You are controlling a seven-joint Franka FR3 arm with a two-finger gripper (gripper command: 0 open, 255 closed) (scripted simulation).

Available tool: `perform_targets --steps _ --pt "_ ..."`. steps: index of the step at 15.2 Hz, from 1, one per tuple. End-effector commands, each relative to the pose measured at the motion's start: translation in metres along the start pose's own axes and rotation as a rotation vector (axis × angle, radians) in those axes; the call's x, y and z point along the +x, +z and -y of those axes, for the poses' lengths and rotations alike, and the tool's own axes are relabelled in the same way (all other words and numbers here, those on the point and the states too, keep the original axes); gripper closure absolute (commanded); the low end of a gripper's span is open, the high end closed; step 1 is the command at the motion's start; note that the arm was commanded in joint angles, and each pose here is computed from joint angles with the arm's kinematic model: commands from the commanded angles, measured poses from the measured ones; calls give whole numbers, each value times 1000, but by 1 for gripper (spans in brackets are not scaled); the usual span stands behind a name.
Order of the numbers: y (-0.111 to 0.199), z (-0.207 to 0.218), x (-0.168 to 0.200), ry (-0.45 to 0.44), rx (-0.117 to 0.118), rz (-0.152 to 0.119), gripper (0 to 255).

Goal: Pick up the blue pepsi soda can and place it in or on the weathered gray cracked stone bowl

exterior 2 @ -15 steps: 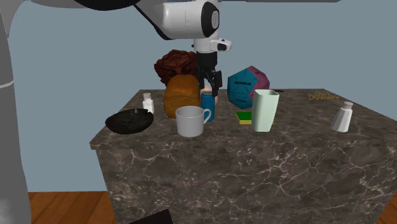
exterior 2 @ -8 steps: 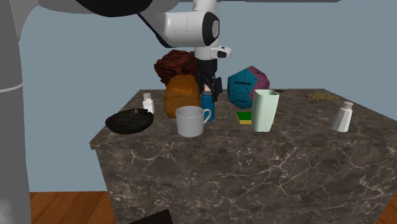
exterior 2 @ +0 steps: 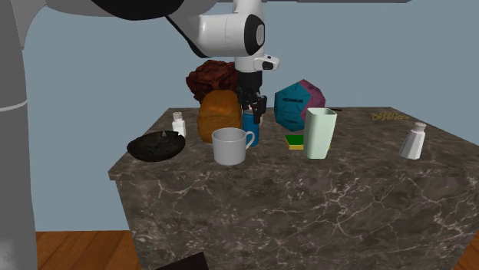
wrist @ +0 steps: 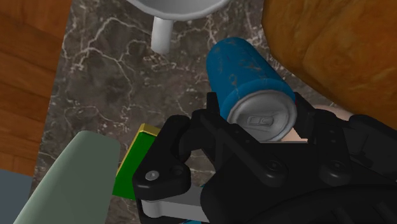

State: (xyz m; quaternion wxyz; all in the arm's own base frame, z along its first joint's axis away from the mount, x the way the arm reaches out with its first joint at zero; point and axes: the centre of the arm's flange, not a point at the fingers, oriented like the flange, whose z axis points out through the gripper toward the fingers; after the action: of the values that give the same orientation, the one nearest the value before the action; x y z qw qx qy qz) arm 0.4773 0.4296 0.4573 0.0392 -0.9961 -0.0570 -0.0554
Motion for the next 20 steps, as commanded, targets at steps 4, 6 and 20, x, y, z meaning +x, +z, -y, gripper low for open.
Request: perform_targets --steps 4,6,20 --pt "1 0 0 -1 0 1 255" --pt "0 0 0 -1 0 1 255" --pt "-73 6 8 -1 0 1 255"
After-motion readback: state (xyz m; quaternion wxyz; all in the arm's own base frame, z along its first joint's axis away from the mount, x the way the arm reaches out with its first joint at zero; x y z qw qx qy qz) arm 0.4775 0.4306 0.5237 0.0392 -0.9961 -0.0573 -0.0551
